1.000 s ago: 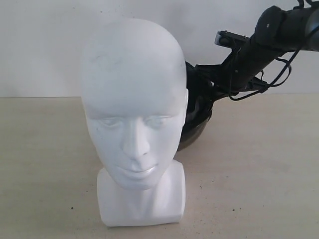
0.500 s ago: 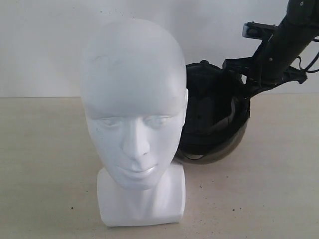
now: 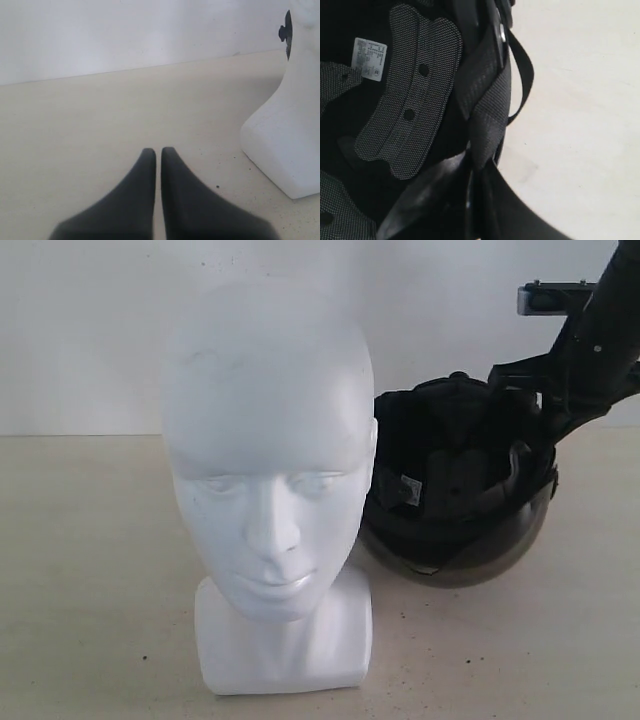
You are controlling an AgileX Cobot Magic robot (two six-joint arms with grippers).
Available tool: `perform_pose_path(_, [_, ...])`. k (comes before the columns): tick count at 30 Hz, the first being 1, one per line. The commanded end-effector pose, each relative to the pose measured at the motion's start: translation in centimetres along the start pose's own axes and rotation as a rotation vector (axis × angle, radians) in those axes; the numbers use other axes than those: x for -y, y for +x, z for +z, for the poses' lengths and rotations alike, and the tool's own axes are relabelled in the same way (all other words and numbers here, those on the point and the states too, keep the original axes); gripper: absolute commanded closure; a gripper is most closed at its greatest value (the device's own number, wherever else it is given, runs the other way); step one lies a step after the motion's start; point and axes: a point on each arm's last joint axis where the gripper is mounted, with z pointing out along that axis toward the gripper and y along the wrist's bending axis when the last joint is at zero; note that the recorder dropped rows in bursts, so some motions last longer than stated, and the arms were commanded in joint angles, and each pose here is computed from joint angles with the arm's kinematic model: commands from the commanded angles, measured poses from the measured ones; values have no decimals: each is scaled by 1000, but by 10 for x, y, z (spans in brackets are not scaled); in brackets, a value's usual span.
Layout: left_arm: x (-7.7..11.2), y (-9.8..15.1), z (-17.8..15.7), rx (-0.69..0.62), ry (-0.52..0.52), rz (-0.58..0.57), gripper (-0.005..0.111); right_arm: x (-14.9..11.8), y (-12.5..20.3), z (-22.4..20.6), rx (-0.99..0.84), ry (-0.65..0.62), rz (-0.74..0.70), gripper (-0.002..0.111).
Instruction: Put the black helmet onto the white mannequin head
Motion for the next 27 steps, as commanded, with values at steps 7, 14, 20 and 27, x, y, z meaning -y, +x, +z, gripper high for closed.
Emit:
perform_pose_path(7, [0,1,0,0,-1,-10,102,10,54,-11,-60,70,-73,108])
perform_pose_path(14, [0,1,0,0,-1,-10,102,11,95,-33,-18,78,-54,108])
perform_pose_path(20, [0,1,0,0,-1,-10,102,7,131,-47,-22,34,-29,108])
perform_pose_path(27, [0,1,0,0,-1,-10,102,6,172,-60,-64,10,-14,108])
